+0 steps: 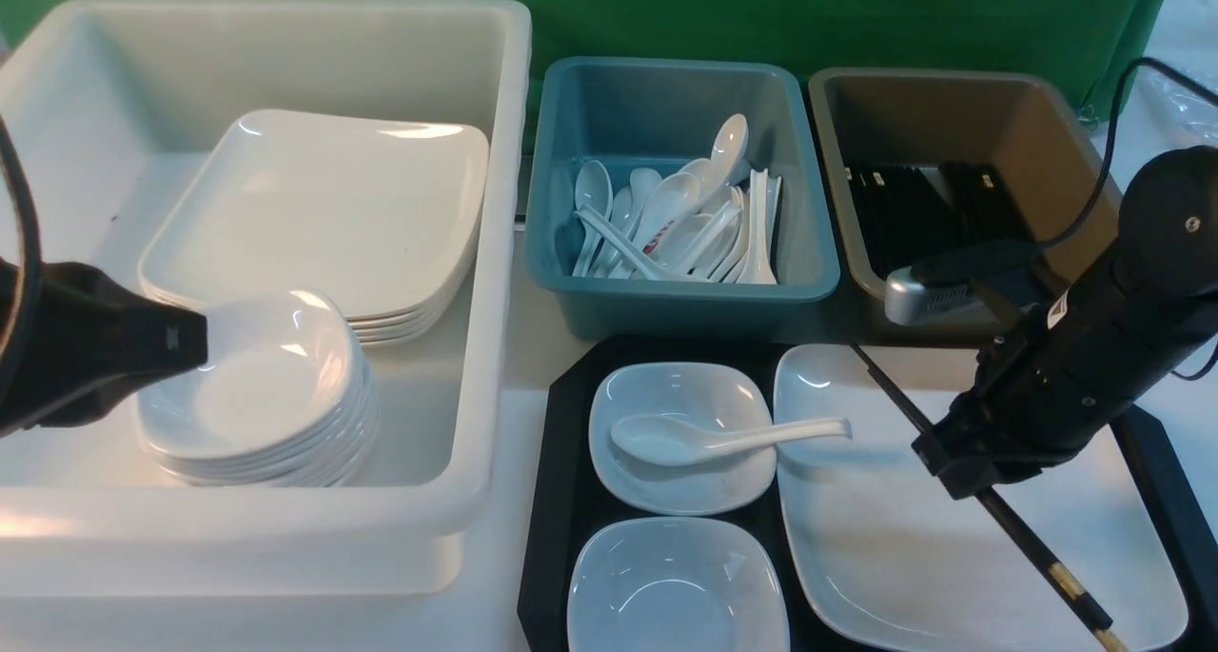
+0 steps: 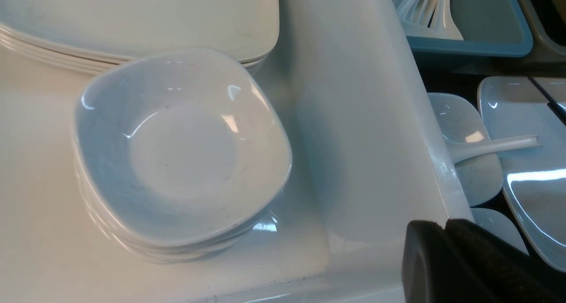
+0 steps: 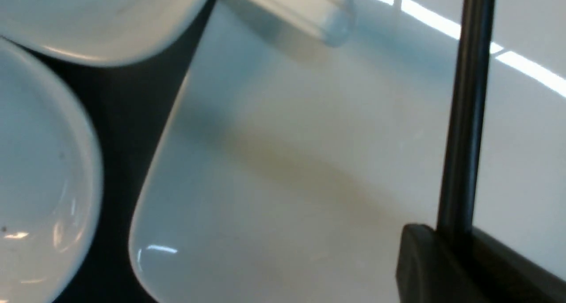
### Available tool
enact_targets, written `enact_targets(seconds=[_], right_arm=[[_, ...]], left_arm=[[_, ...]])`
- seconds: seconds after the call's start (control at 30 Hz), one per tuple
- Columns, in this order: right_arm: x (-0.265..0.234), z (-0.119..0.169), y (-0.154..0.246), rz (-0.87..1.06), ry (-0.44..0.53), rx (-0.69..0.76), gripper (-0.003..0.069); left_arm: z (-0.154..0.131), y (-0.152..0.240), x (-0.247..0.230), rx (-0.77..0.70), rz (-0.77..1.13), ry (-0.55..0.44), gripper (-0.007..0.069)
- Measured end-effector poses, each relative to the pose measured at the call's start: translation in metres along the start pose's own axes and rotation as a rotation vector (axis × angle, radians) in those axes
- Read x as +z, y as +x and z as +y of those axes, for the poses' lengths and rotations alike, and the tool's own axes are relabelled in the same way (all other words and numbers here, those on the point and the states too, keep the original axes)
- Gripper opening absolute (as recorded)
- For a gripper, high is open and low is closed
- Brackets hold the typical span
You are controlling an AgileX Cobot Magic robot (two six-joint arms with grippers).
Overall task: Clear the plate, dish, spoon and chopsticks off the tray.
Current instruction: Use the right arm to grab a pair of chopsticks from the plate, then use the right arm to put the chopsticks into the small storage box on the right
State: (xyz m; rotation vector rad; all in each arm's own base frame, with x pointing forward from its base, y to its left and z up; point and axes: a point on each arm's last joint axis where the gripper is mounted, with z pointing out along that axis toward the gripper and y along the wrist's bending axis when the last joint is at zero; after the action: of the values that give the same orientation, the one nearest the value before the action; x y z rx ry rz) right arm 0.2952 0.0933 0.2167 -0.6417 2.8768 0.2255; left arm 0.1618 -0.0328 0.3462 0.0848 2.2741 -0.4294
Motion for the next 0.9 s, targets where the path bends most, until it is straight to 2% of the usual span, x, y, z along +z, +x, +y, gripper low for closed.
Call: enact_targets(seconds=[0.27,0.5,0.73,0.9], right_arm=[[-0.032,0.008,0.001,-0.009,-0.038,-0.023,0.0070],[-0.073,0.006,-0.038,-0.073,-0.044,-0.051,0.0070],[-0.098,-0.032,-0.091,-0.169,-0.033,0.019,0.0070],[-0.098,-0.078,-0.140,-0.266,-0.042,0.126,0.0070]], left_arm=[[0.000,-0.002,0.000,-0.001,-0.026,-0.004,0.0014],[0.001,-0.004,0.000,-0.001,-0.042,-0.007,0.0014],[0.001,-0.004,0.000,-0.003,-0.043,-0.006,0.0014],[0.000,-0.004,0.000,-0.004,-0.044,-0.005,0.0014]])
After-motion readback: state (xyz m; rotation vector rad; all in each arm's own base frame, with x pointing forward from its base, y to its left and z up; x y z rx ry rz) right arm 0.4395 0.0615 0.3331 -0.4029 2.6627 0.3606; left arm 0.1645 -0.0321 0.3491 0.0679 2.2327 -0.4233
